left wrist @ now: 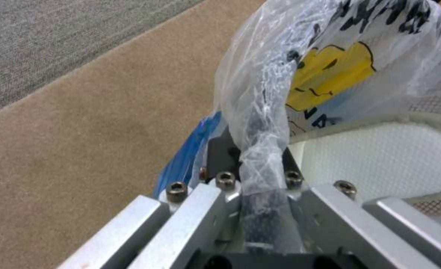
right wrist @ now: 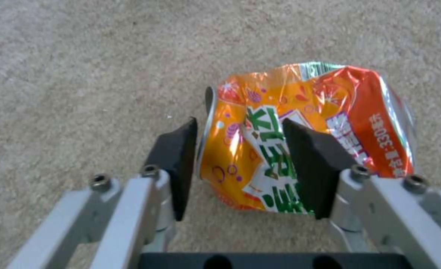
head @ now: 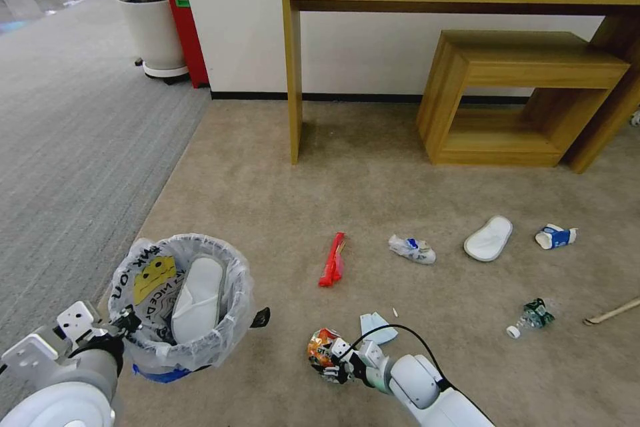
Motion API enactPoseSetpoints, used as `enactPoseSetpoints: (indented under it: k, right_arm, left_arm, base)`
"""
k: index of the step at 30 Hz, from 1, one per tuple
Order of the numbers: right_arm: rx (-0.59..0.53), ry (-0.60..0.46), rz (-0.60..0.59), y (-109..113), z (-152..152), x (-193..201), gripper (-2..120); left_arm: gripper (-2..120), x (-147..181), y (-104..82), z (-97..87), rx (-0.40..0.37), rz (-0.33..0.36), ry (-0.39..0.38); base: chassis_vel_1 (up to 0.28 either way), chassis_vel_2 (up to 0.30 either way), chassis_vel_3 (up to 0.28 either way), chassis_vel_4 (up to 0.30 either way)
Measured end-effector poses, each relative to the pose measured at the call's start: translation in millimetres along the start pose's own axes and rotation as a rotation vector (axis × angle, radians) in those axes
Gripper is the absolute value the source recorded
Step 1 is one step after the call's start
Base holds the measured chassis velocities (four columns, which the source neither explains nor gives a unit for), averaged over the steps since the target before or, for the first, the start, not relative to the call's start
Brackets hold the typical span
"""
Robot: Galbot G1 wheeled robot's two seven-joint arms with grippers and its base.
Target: Pick up the trash bin and place the garbage on the floor into it.
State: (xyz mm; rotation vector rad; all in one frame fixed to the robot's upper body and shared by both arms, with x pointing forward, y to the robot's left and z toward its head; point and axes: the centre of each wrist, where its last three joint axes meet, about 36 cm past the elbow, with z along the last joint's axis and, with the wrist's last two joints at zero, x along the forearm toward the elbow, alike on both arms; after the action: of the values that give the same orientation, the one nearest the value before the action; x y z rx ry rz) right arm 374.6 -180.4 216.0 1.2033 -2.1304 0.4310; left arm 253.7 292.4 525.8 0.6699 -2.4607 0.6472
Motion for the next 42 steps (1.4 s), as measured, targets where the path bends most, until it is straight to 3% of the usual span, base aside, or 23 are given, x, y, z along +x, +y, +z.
enactPoseSetpoints:
  k: [6,16,19,21,24,25,28,29,32,33,36,42]
  right_arm:
    - [-0.001,0.008,0.000,0,3,-2,37]
    - [-0.005,0.002,0.026,-3,6,2,11]
    - [-0.012,-0.023,0.047,-5,5,8,10]
    - [-0.024,-0.074,0.065,-8,0,17,10]
    - [-0.032,-0.257,0.072,-17,-17,37,10]
    - [-0.032,-0.257,0.072,-17,-17,37,10]
    - [0.001,-0.535,-0.009,-28,-42,60,10]
    - [0.001,-0.535,-0.009,-28,-42,60,10]
    - [0.016,-0.816,-0.156,-36,-85,93,10]
    - [0.016,-0.816,-0.156,-36,-85,93,10]
    - [0.081,-0.995,-0.334,-40,-124,112,10]
    - [0.074,-1.054,-0.461,-29,-150,108,10]
  left_arm:
    - [0,0,1.2,-0.9,-0.001,-0.002,-0.002]
    - [0,-2,1.2,-0.6,0.001,0.000,0.001]
    - [0,-2,0.8,0.3,0.000,0.000,0.005]
    - [0,-3,0.3,1.6,-0.002,0.001,0.010]
    - [0,-6,-1.9,6.5,-0.003,0.008,0.026]
    - [0,-6,-1.9,6.5,-0.003,0.008,0.026]
    - [0,-9,-4.1,13.4,-0.005,0.014,0.044]
    - [0,-9,-4.1,13.4,-0.005,0.014,0.044]
    - [0,-11,-6.6,21.1,-0.021,0.014,0.058]
    - [0,-11,-6.6,21.1,-0.021,0.014,0.058]
    - [0,-10,-11.2,28.5,-0.033,0.026,0.075]
    - [0,-7,-19.4,36.3,-0.046,0.054,0.092]
  base:
    - [0.000,0.000,0.000,0.000]
    - [0.000,0.000,0.000,0.000]
    - [0.000,0.000,0.000,0.000]
    - [0.000,0.000,0.000,0.000]
    - [0.000,0.000,0.000,0.000]
    - [0.000,0.000,0.000,0.000]
    - [0.000,0.000,0.000,0.000]
    - [0.000,0.000,0.000,0.000]
    - [0.000,0.000,0.000,0.000]
    - [0.000,0.000,0.000,0.000]
    - [0.000,0.000,0.000,0.000]
    - [0.000,0.000,0.000,0.000]
